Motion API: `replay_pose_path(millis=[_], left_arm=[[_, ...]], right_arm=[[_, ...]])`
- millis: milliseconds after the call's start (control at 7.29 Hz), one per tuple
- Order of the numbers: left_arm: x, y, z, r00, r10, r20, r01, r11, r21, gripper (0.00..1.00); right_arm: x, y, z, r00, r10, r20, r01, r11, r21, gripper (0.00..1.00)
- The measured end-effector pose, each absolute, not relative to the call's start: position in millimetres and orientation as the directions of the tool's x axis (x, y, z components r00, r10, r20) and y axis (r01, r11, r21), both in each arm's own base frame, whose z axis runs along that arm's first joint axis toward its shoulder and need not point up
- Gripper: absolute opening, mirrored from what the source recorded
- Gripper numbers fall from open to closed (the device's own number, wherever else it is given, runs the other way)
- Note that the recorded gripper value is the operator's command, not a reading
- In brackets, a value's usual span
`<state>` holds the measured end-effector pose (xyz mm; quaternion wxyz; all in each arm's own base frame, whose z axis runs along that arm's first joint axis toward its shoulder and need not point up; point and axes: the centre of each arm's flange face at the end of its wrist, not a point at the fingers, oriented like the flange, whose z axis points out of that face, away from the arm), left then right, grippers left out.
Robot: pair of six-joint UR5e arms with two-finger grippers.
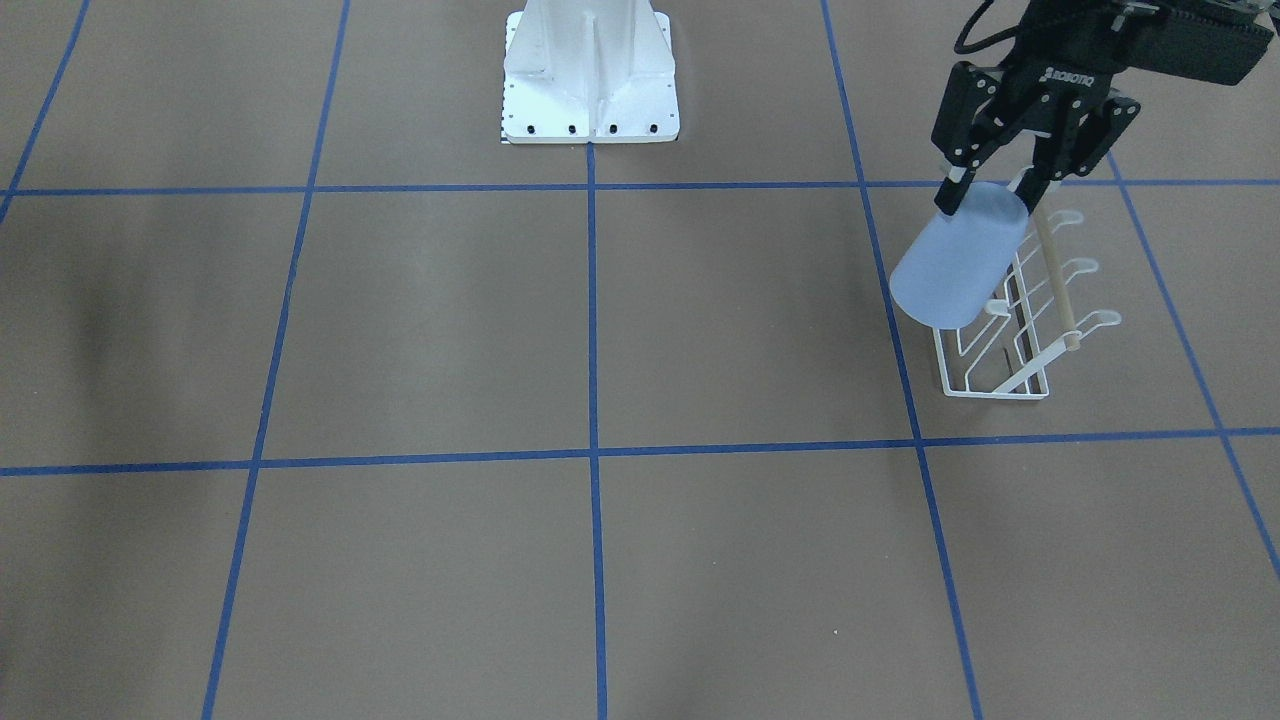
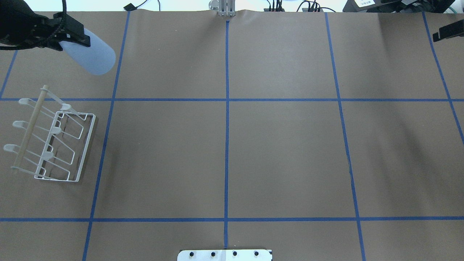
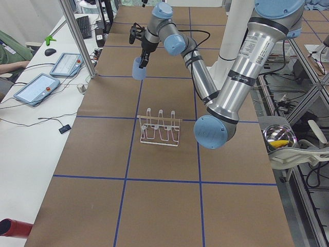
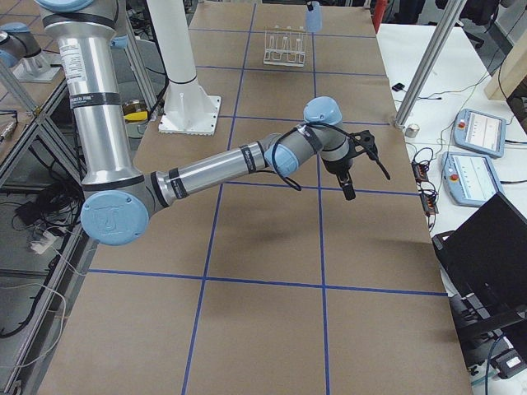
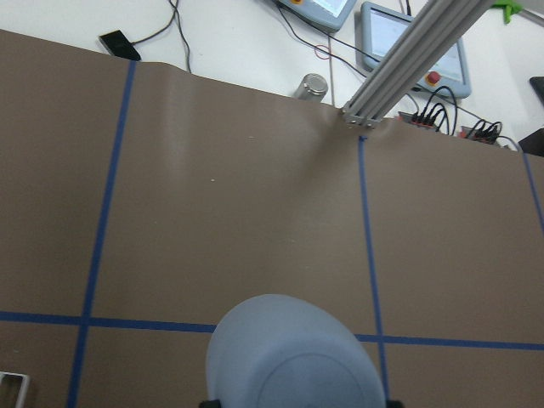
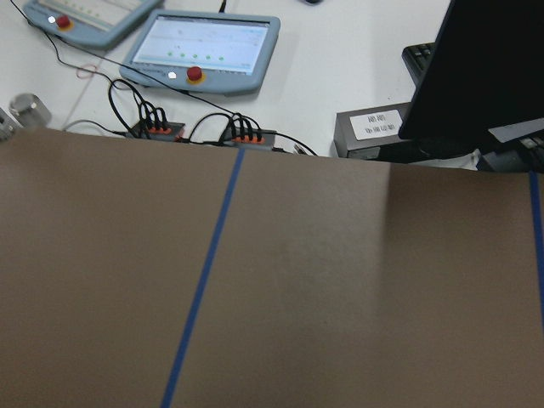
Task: Hang cup on cup holder
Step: 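Carry the cup with the left gripper above the white wire rack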
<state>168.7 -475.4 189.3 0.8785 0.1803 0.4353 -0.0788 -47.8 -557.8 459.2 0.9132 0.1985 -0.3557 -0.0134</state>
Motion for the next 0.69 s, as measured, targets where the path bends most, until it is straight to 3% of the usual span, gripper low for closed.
replay_pose_path(millis=[686], left_arm=[[160.3, -485.7, 252.6, 0.743, 0.025, -0.669, 0.15, 0.968, 0.203, 0.0]], right_arm=[[-35.7, -525.2, 517.5, 0.752, -0.151, 0.642, 0.06, 0.985, 0.161, 1.0]])
